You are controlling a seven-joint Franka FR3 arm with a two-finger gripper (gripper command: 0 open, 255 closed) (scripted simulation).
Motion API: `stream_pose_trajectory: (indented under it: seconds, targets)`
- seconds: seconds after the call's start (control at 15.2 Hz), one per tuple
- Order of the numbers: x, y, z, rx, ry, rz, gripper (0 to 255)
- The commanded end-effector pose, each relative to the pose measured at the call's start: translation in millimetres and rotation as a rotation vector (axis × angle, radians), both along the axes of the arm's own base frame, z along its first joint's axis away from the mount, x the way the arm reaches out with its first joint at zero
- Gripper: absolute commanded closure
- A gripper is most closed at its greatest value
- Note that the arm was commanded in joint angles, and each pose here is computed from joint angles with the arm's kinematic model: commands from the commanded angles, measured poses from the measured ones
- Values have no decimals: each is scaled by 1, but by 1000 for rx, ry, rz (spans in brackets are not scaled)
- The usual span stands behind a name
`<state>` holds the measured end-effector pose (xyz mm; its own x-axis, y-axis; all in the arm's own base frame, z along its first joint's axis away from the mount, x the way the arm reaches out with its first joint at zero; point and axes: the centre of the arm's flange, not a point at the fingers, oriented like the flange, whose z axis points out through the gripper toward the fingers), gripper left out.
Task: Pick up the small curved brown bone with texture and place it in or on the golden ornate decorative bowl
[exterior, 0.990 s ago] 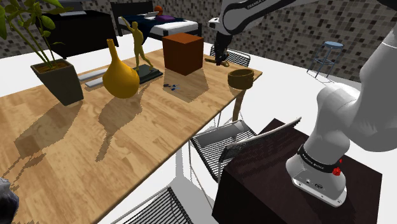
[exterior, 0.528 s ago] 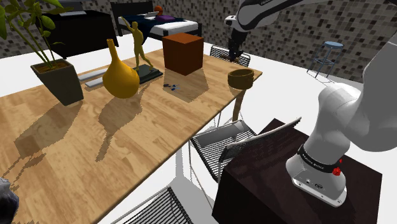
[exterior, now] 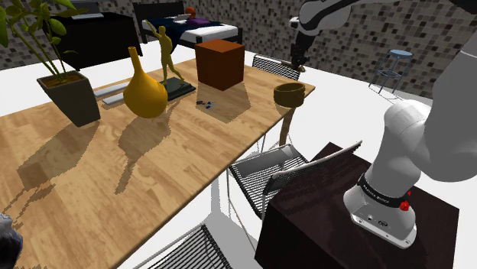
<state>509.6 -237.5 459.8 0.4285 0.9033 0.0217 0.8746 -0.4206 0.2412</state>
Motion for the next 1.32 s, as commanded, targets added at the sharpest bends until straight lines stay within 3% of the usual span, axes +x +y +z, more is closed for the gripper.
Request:
stream_pose_trajectory:
  seconds: [0.0,0.92,1.25]
  targets:
    - [-5,-11,-2,0,0,3,255]
    - [-5,-11,-76,0,0,3,255]
    - [-5,-11,-80,0,0,3,255]
